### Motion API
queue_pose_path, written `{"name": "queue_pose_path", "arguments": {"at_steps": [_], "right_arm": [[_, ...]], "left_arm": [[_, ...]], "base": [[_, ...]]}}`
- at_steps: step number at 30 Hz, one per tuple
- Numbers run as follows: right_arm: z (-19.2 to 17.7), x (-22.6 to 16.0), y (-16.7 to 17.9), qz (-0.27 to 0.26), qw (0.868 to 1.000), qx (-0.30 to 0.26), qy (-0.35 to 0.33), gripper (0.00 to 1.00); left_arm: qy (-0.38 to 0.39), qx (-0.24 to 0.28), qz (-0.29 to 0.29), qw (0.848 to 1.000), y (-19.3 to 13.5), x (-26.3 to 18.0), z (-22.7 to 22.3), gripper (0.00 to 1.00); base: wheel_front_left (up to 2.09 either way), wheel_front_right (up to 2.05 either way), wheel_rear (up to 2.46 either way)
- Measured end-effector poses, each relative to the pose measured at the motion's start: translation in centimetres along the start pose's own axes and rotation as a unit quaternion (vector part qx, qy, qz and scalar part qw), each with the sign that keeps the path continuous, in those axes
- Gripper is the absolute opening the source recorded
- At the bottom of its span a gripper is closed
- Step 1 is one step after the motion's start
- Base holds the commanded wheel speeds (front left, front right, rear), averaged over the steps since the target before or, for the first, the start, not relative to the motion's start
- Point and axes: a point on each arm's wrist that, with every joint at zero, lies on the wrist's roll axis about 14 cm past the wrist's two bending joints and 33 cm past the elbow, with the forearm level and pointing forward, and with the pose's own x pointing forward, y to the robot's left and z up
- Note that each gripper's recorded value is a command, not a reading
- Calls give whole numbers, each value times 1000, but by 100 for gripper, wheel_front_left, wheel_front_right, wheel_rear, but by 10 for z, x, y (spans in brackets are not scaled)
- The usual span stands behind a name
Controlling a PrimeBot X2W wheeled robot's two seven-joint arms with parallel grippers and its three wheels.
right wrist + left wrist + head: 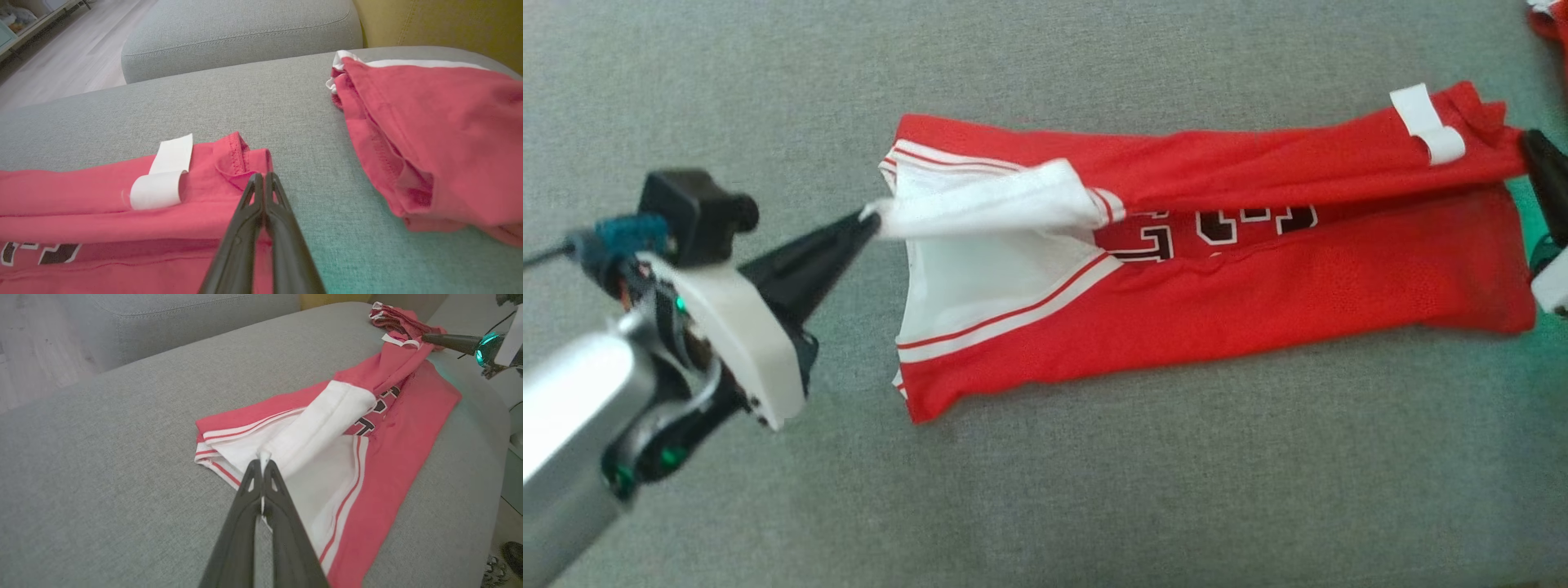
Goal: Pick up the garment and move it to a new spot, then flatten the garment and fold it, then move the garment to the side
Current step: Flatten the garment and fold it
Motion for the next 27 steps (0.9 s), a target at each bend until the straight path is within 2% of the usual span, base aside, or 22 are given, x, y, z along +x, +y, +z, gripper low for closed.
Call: {"name": "queue_pose_path", "arguments": {"at_steps": [6, 7, 8, 9, 10, 11, 12, 15, 17, 20, 25, 27], "right_arm": [[-9, -6, -2, -4, 1000, 2, 2, 0], [-11, -7, -3, -7, 1000, 5, 2, 5], [-15, -7, -2, -8, 1000, 6, 4, 33], [-19, -7, 0, -7, 1000, 8, 7, 42], [-23, -7, 3, -5, 1000, 14, 10, 49], [-27, -7, 6, -4, 1000, 19, 11, 85], [-29, -7, 8, -5, 1000, 25, 9, 100], [-23, -9, 4, -18, 998, 46, -28, 100], [-17, -13, 2, -28, 996, 62, -62, 100], [-15, -22, 0, -41, 991, 70, -104, 100], [-28, -39, -1, -73, 985, 87, -131, 100], [-24, -42, 1, -85, 981, 94, -149, 100]], "left_arm": [[-17, -12, 5, 1000, -7, 0, -8, 0], [-20, -17, 6, 1000, -8, 1, -11, 47], [-23, -23, 4, 999, -11, 3, -14, 75], [-25, -28, 1, 999, -15, 4, -17, 47], [-24, -35, -5, 999, -21, 6, -22, 42], [-25, -44, -5, 999, -25, 8, -27, 45], [-28, -50, -1, 998, -27, 9, -31, 100], [-77, -55, 36, 995, -25, 13, -27, 100], [-131, -51, 74, 987, -18, 12, -13, 100], [-209, -60, 138, 966, -8, 6, 4, 100], [-253, -62, 244, 934, -1, -10, 4, 100], [-287, -65, 281, 914, -1, -22, 15, 100]], "base": [[0, 0, 0], [0, 0, 0], [0, 0, 0], [0, 0, 0], [0, 0, 0], [0, 0, 0], [0, 0, 0], [0, 0, 0], [0, 0, 0], [0, 0, 0], [0, 0, 0], [0, 0, 0]]}}
